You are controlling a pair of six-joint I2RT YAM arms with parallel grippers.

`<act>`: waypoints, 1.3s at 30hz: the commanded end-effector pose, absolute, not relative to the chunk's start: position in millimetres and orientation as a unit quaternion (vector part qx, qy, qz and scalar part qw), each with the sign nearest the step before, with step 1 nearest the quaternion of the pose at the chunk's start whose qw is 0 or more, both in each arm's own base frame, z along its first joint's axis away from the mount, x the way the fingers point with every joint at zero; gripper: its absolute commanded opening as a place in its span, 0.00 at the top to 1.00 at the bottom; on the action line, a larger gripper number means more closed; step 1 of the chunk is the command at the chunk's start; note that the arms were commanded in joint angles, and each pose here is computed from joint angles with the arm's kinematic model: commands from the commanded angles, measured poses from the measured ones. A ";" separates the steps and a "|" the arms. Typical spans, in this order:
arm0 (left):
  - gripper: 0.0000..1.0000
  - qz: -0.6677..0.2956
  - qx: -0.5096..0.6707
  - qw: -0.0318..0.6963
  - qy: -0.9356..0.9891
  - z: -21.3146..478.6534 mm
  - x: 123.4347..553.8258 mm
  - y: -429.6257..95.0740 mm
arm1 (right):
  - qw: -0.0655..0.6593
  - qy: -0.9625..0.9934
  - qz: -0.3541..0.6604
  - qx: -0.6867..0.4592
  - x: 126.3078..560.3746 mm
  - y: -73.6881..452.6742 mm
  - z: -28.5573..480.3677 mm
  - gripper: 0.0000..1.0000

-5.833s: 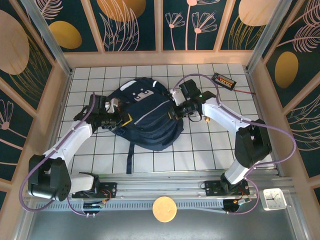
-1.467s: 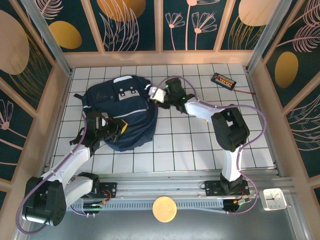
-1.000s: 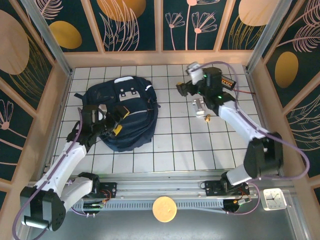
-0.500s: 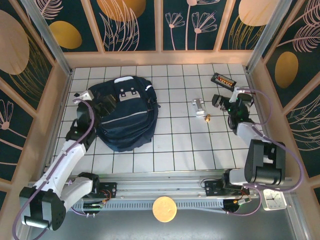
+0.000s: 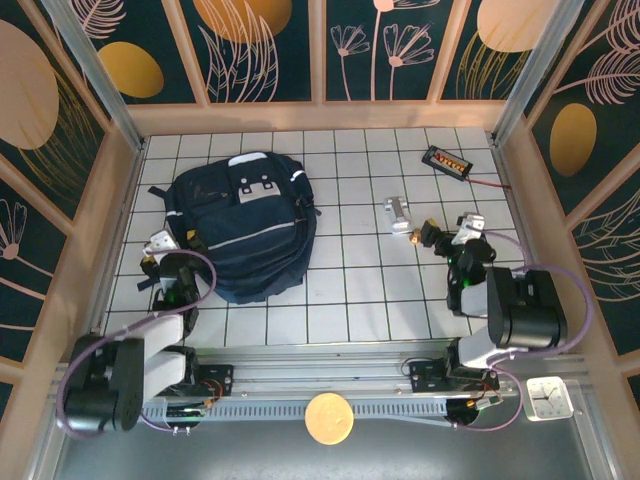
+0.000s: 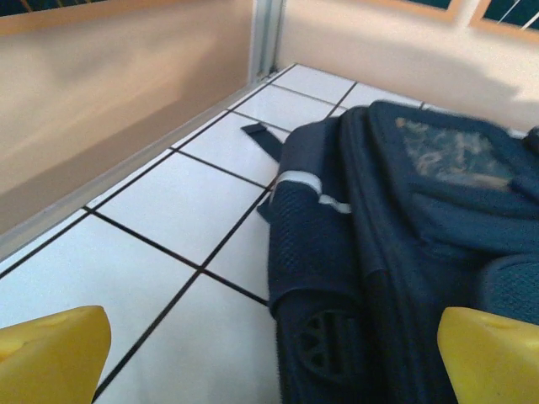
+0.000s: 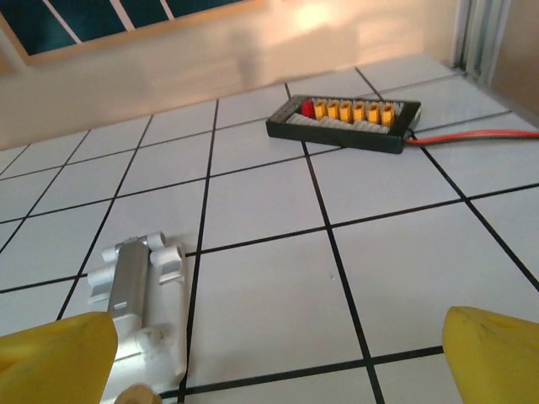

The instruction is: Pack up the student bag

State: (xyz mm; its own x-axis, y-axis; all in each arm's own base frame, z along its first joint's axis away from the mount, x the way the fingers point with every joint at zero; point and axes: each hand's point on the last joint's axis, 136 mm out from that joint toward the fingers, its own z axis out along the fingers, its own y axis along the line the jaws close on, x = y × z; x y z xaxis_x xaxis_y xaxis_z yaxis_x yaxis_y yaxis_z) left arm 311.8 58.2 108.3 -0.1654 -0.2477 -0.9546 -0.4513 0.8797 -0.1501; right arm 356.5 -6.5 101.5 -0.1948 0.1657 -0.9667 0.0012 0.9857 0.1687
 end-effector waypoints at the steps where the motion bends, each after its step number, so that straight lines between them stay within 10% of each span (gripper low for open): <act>1: 0.01 0.083 -0.207 0.686 0.693 159.1 332.7 58.4 | 0.706 0.706 0.032 0.041 352.6 -6.6 141.4 0.01; 20: 0.01 -0.011 -0.020 0.678 0.735 137.4 372.3 2.3 | 0.669 0.741 0.042 0.038 376.7 -6.9 128.0 0.01; 39: 0.01 0.023 -0.092 0.680 0.727 138.4 370.9 28.8 | 0.668 0.742 0.042 0.037 377.4 -6.4 126.7 0.01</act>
